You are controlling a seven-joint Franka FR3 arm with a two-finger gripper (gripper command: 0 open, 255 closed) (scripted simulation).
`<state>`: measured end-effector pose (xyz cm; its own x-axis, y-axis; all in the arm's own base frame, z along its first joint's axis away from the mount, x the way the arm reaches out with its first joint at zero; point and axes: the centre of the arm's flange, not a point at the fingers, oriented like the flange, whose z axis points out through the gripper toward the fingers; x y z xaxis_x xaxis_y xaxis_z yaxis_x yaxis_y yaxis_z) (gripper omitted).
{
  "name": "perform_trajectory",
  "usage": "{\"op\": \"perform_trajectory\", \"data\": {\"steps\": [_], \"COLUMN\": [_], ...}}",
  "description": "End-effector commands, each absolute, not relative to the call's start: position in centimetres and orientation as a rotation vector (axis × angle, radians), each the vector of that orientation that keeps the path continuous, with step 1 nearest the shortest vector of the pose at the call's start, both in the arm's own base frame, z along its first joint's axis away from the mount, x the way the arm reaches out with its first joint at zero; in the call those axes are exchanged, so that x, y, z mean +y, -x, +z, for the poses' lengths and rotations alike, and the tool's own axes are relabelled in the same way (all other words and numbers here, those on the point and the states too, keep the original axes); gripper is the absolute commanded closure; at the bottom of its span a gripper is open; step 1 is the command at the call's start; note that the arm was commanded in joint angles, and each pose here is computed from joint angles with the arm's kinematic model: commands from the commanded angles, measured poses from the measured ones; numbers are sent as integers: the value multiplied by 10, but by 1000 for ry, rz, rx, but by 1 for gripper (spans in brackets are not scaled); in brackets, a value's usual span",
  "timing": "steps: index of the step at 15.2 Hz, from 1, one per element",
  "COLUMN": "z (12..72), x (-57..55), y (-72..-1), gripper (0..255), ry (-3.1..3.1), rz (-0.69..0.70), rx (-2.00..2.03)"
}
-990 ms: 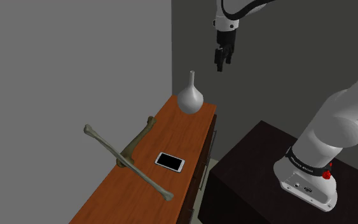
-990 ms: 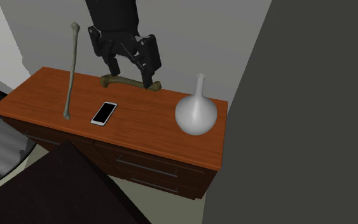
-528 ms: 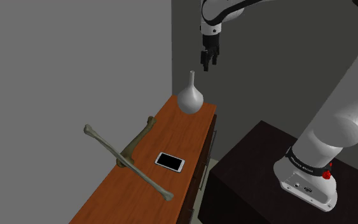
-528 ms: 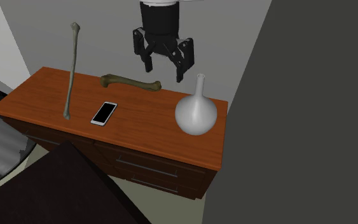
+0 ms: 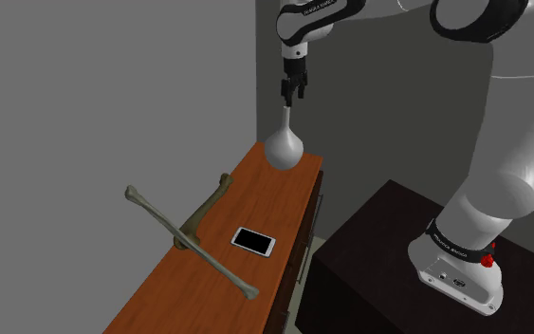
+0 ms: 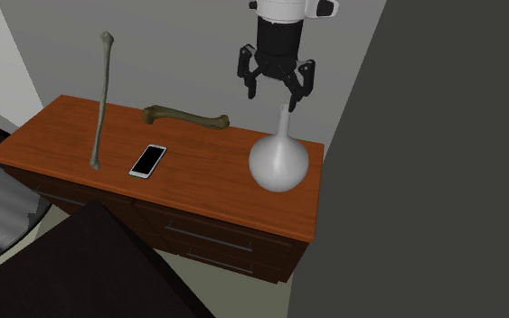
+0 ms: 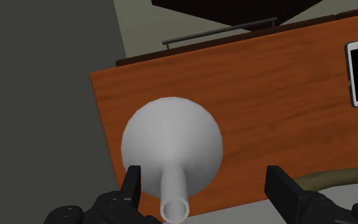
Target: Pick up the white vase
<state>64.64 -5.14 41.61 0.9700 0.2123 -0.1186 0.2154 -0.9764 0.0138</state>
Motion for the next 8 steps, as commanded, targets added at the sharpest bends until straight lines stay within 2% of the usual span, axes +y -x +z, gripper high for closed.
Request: {"op": "perform_trajectory", "data": {"steps": [1, 4, 8], "z": [406, 393, 372], "x": [-56, -61, -61], "y": [-670, -700, -700], "gripper": [0, 0, 0], "ry": [-3099, -3108, -3108], "rz": [-185, -190, -190], "rx": [343, 351, 351]}}
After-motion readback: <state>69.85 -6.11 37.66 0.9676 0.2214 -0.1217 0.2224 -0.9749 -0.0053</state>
